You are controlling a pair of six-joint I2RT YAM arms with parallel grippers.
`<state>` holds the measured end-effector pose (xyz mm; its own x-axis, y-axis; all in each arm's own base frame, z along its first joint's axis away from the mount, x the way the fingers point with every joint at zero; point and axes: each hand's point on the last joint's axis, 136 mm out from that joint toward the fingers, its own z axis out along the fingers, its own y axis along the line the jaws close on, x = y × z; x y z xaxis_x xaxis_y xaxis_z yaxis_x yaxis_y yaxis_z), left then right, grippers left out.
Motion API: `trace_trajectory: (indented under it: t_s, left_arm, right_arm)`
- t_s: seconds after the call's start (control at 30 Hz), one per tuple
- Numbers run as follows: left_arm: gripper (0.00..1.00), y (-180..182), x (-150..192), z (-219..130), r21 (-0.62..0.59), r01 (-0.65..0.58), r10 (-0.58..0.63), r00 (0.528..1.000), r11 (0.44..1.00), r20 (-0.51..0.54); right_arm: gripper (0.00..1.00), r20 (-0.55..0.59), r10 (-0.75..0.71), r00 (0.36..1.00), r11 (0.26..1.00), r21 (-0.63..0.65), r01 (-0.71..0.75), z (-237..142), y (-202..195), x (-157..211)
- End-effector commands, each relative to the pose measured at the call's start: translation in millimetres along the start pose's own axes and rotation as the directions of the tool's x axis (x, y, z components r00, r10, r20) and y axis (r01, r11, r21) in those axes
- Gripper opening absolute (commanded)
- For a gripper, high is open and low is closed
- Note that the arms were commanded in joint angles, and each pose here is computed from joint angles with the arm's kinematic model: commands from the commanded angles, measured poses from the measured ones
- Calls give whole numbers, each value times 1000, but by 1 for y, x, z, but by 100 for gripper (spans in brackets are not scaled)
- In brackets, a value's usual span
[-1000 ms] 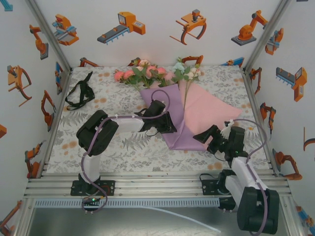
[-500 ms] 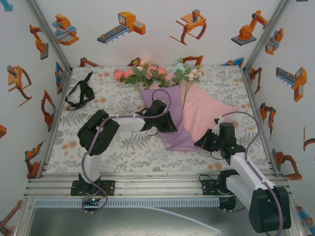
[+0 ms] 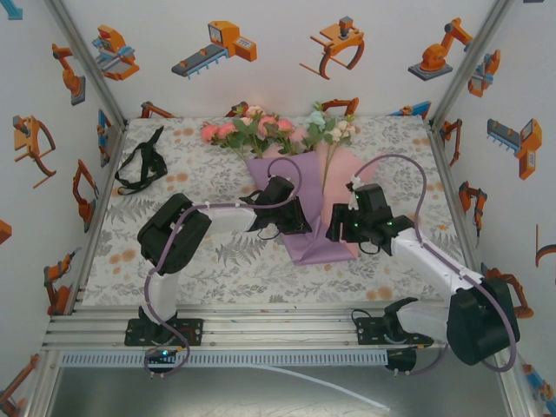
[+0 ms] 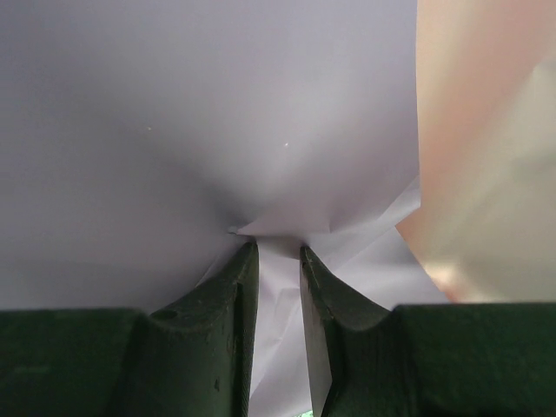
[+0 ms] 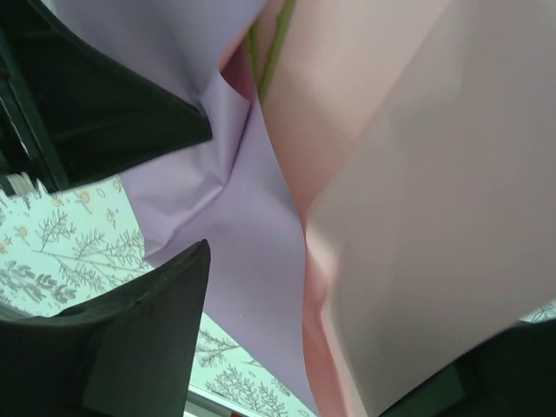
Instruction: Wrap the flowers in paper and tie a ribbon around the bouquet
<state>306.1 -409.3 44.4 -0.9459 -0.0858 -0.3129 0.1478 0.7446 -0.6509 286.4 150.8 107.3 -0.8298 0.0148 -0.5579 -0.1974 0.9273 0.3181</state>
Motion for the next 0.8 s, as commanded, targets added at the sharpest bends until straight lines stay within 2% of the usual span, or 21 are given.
trace_trajectory:
  t_s: [0.0, 0.07, 0.13, 0.23, 0.3, 0.4, 0.47, 0.53, 0.57, 0.6, 0.67, 0.7, 0.77]
  left_arm:
    - [30, 12, 4, 2, -44, -5, 5, 1000, 999, -17]
    - [30, 12, 5, 1, -41, -8, 7, 1000, 999, -19]
    - [30, 12, 5, 1, -41, -8, 7, 1000, 999, -21]
    - [30, 12, 5, 2, -42, -7, 6, 1000, 999, -19]
    - [30, 12, 5, 2, -43, -7, 6, 1000, 999, -20]
    - [30, 12, 5, 3, -44, -7, 6, 1000, 999, -22]
    - [30, 12, 5, 3, -43, -7, 6, 1000, 999, -23]
    - [30, 11, 5, 5, -42, -6, 5, 1000, 999, -27]
    - [30, 11, 5, 6, -41, -7, 5, 1000, 999, -30]
    - [30, 11, 5, 6, -42, -7, 5, 1000, 999, -30]
    - [30, 11, 4, 6, -41, -8, 7, 1000, 999, -28]
    - [30, 11, 4, 6, -41, -8, 7, 1000, 999, -27]
    - [30, 11, 4, 5, -42, -8, 6, 1000, 999, -27]
  right_arm:
    - [65, 15, -11, 1000, 973, 230, 8, -6, -33, -16]
    - [65, 40, -9, 999, 956, 292, -3, -12, -43, -25]
    - [60, 78, 11, 997, 951, 308, -34, -18, -44, -34]
    - [41, 75, 15, 997, 968, 248, -34, -18, -30, -41]
    - [19, 77, 10, 997, 975, 222, -27, -18, -23, -45]
    - [0, 54, -78, 995, 960, 273, 61, -21, -19, -49]
    - [0, -11, -191, 982, 933, 310, 185, -20, -9, -50]
    - [0, -71, -272, 960, 930, 235, 281, -10, 17, -46]
    - [3, -92, -299, 950, 940, 144, 310, -4, 37, -42]
    - [13, -94, -302, 949, 948, 69, 309, -1, 52, -40]
    - [28, -59, -278, 959, 960, 10, 279, 0, 63, -42]
    - [33, -30, -271, 962, 963, -5, 271, -2, 67, -45]
    - [34, 20, -254, 967, 966, -42, 255, -4, 72, -48]
